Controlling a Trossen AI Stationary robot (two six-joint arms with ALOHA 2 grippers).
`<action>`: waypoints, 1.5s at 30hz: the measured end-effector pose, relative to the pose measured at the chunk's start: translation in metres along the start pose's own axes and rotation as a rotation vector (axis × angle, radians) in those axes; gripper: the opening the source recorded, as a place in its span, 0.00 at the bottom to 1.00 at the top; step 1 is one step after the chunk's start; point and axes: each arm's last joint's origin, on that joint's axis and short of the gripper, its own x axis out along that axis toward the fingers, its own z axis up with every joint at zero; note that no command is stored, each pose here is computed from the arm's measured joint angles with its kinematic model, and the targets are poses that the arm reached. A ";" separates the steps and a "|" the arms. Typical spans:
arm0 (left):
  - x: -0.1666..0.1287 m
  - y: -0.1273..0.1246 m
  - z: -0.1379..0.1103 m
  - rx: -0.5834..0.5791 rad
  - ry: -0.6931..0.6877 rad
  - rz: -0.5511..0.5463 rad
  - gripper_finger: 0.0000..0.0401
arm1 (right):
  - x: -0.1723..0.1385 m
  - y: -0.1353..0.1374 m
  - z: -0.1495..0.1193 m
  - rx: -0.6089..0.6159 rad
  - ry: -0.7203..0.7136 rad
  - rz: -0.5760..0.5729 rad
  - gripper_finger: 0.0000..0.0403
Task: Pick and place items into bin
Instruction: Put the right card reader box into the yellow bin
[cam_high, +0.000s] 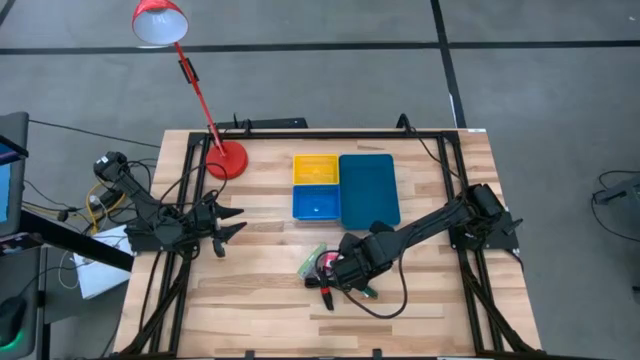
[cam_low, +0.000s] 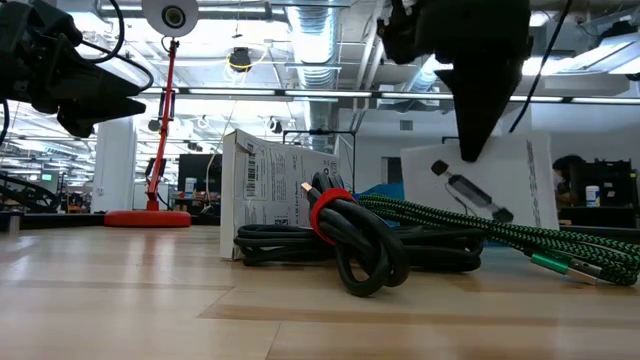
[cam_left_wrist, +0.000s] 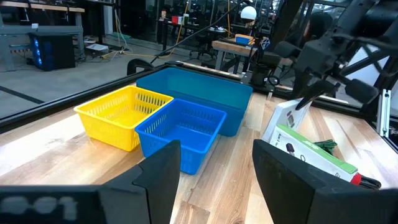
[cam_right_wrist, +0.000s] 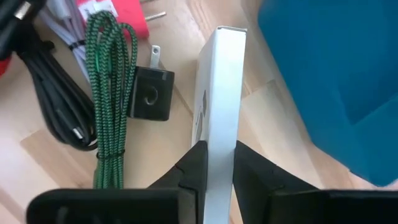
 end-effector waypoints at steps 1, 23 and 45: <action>0.000 0.000 0.000 0.001 0.000 0.000 0.47 | -0.003 0.000 0.001 -0.001 -0.001 -0.001 0.14; 0.000 0.000 0.000 0.001 0.000 0.000 0.47 | -0.061 -0.023 0.030 -0.133 -0.132 -0.068 0.14; 0.000 0.000 0.000 0.001 0.000 0.000 0.47 | -0.036 -0.175 0.143 -0.250 -0.202 -0.156 0.14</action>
